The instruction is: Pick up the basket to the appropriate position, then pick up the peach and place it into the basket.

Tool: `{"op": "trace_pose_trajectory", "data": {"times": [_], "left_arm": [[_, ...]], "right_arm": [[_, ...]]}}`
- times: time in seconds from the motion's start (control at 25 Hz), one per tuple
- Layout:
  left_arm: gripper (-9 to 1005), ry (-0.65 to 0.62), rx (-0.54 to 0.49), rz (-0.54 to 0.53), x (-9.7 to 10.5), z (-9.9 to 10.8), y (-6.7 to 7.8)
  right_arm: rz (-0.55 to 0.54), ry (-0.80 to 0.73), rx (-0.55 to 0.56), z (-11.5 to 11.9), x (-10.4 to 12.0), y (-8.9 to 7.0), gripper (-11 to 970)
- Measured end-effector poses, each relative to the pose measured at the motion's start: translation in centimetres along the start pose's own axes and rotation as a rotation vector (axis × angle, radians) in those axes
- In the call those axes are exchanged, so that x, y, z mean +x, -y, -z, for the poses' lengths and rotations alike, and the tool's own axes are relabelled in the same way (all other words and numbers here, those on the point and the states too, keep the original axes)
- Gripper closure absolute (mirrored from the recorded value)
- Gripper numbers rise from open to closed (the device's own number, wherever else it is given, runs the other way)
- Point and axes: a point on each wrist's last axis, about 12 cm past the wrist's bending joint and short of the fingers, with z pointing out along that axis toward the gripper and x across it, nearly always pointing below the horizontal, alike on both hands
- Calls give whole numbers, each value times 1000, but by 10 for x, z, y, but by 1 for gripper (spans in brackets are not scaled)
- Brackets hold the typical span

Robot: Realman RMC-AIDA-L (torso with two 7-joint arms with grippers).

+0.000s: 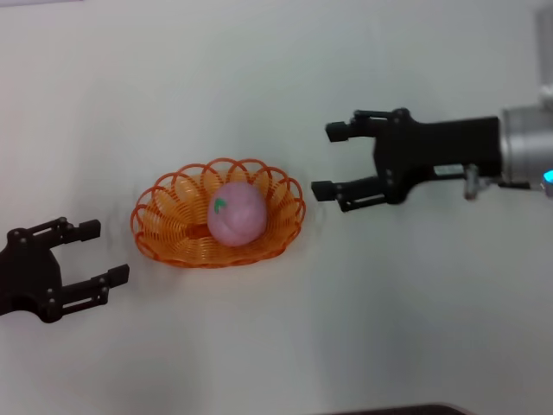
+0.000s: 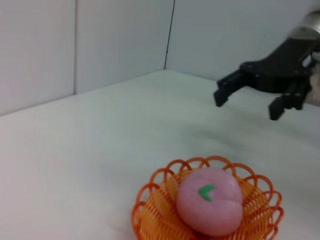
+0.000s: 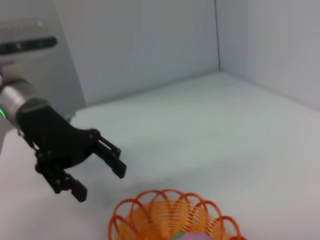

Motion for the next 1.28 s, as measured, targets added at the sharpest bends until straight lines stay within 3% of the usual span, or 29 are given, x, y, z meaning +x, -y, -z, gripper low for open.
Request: {"op": "trace_pose_trajectory", "data": {"times": [0.32,0.56,1.0,1.28], "left_arm": [[245,11,-17,6,2,2,0],[245,14,-20,12,3,2,1],[245,14,-24,15,4,0,1],[245,25,-39,27,6,-3,1]], "right_arm": [[-63,143,90,34,60,-25,10],[-70,165,161,45,88,-39,10],[-57,167,185,40,99,-44,9],[27,162,174,36,103,-50,9]]}}
